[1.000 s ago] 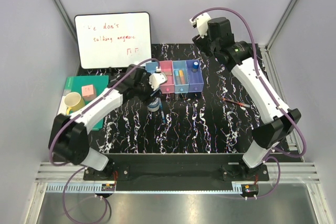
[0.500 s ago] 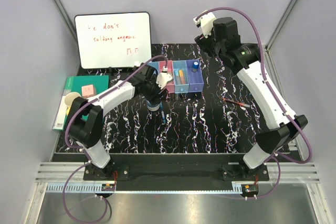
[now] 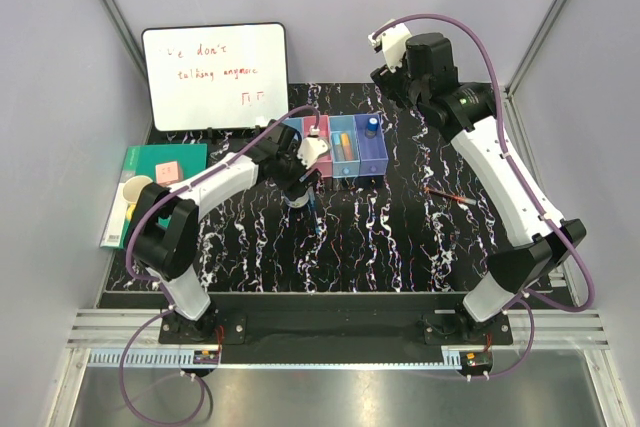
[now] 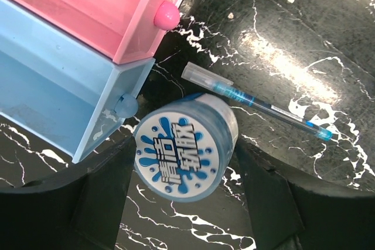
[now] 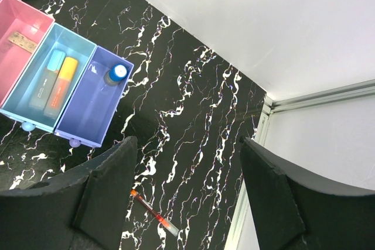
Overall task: Sort the stationery into containers
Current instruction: Pick up the stationery from the center of the board.
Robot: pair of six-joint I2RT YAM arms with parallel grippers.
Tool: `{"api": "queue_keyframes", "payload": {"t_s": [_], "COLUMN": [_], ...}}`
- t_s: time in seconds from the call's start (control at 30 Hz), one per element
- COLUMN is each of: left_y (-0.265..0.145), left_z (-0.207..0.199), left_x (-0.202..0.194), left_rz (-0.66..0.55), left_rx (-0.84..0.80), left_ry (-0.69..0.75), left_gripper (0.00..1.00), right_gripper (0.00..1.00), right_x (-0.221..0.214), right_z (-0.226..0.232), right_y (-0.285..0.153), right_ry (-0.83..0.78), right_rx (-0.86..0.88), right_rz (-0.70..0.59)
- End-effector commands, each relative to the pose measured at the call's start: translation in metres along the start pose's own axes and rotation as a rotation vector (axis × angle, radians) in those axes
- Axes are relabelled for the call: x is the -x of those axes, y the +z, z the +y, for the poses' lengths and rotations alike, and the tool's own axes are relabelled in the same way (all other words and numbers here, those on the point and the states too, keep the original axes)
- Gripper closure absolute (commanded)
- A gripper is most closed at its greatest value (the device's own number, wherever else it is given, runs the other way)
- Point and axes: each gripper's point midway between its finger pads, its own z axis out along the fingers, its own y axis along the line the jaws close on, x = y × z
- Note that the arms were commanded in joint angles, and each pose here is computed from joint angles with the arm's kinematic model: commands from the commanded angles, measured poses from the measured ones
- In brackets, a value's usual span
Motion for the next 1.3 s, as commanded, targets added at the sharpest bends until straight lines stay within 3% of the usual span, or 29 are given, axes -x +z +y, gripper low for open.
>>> {"api": "queue_keyframes", "payload": {"t_s": [0.0, 0.57, 1.27], "left_y": [-0.01, -0.021, 0.004], "left_z": [0.001, -0.012, 0.0], "left_x": [0.001, 0.023, 0.008], "left_rz": [0.013, -0.052, -0.003], "left_rx": [0.016, 0.008, 0.045], "left_ry": [-0.01, 0.052, 0.117], "left_gripper": [0.25, 0.27, 0.25], "right_gripper": [0.23, 0.24, 0.24], "right_x": [0.009, 0.011, 0.012], "right_z": [-0.007, -0.008, -0.007], "right_y": [-0.008, -0.011, -0.011], "right_ry": [0.002, 0.01, 0.017], "right_rx": [-0.008, -0.008, -0.006], "right_rz": [-0.033, -0.041, -0.044]}}
